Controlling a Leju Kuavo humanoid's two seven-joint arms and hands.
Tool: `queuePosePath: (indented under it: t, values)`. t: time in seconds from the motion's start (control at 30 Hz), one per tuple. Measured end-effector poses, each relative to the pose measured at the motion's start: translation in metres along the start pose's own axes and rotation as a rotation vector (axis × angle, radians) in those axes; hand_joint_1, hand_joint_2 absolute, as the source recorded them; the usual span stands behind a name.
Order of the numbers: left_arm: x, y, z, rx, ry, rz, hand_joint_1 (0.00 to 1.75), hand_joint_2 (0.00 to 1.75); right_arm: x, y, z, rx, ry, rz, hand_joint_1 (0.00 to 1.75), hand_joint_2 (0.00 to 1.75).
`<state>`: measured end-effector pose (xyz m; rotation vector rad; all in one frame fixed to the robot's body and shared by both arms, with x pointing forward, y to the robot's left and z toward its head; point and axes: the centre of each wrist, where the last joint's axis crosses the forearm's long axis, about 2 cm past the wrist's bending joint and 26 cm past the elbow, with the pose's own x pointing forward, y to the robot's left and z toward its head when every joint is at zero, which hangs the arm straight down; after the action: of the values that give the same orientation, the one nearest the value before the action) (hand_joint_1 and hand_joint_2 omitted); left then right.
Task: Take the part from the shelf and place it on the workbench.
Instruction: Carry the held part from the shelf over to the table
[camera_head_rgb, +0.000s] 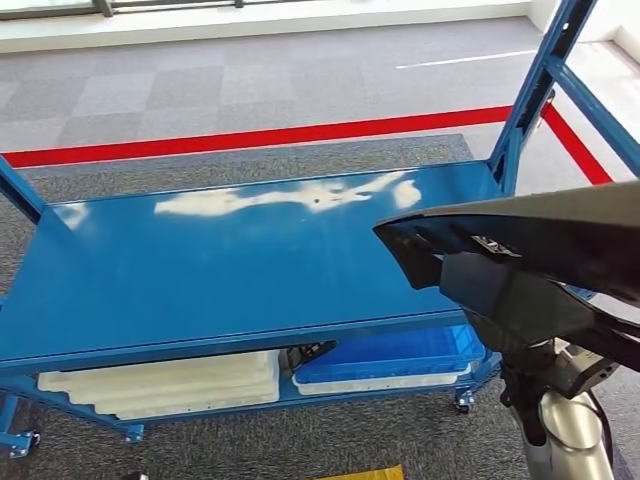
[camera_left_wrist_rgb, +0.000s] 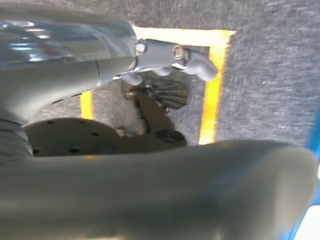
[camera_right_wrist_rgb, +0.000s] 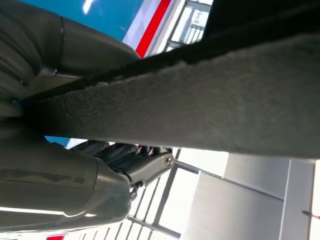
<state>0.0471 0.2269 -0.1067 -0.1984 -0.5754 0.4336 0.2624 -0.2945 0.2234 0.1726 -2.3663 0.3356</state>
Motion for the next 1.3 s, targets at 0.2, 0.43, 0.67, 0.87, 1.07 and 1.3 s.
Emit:
queuePosePath:
  t: [0.2,0.43,0.67,0.87,1.07,1.3]
  values:
    - [-0.001,0.001,0.001,0.001,0.012,0.004,0.0,1.75,-0.002,0.002,0.001,0.014,0.009,-0.017,1.75,1.75]
    - [0.0,0.003,0.0,0.002,0.007,0.011,0.0,1.75,-0.005,0.003,0.002,0.032,0.022,-0.042,1.75,1.75]
    - [0.002,0.005,0.0,0.004,-0.001,0.01,0.0,1.75,-0.007,0.004,0.003,0.062,0.035,-0.05,1.75,1.75]
    - [0.002,0.004,0.0,-0.001,-0.003,0.006,0.0,1.75,-0.011,0.003,0.005,0.095,0.057,-0.072,1.75,1.75]
    - [0.002,0.005,0.0,-0.006,-0.007,0.003,0.0,1.75,-0.012,0.004,0.005,0.118,0.061,-0.088,1.75,1.75]
    - [0.002,0.006,0.0,-0.007,-0.008,-0.004,0.0,1.75,-0.014,0.003,0.005,0.152,0.068,-0.054,1.75,1.75]
